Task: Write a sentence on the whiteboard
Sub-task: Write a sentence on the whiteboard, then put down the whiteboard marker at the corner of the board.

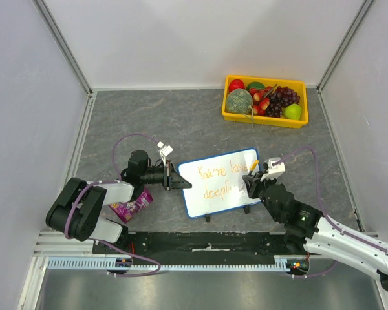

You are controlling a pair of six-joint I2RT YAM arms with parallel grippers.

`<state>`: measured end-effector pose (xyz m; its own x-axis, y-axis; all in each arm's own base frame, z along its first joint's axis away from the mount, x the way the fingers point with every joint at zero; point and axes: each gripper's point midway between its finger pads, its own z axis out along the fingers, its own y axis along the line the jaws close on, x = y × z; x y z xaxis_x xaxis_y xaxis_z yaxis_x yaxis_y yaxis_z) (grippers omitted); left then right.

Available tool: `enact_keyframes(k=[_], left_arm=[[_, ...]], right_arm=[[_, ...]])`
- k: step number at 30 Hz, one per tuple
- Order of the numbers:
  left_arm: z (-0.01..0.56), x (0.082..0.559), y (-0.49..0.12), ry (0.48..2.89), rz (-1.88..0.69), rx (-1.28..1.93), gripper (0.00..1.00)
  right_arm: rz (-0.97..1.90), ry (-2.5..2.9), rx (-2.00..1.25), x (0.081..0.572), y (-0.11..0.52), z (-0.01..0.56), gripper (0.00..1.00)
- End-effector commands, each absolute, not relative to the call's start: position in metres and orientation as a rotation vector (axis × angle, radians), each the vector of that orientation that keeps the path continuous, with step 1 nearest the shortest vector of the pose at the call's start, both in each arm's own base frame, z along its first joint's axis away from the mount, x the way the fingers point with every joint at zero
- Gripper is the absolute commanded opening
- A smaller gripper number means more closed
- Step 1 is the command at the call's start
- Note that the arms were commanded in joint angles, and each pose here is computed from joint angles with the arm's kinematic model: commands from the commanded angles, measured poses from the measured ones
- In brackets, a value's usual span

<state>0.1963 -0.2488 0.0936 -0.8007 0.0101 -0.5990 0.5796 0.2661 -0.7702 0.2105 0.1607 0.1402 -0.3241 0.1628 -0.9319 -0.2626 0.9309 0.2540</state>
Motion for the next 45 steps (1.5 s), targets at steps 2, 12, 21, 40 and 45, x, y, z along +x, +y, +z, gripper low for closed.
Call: enact_keyframes(k=[2, 12, 21, 40, 45], left_arm=[[0.073, 0.2, -0.244, 2.105, -1.469, 0.534, 0.02], [0.073, 0.201, -0.244, 2.104, -1.468, 0.532, 0.02], [0.079, 0.205, -0.24, 2.077, -1.396, 0.521, 0.55], [0.164, 0.238, -0.169, 1.869, -0.901, 0.047, 0.9], [0.199, 0.236, -0.149, 1.826, -0.806, -0.005, 0.91]], right_arm=[[0.431, 1.81, -0.024, 0.214, 0.155, 0.153, 0.0], [0.564, 1.729, 0.018, 0.203, 0.151, 0.206, 0.0], [0.605, 1.783, 0.009, 0.195, 0.155, 0.205, 0.0], [0.666, 2.024, -0.094, 0.162, 0.165, 0.192, 0.0], [0.733, 2.103, -0.047, 0.15, 0.169, 0.173, 0.0]])
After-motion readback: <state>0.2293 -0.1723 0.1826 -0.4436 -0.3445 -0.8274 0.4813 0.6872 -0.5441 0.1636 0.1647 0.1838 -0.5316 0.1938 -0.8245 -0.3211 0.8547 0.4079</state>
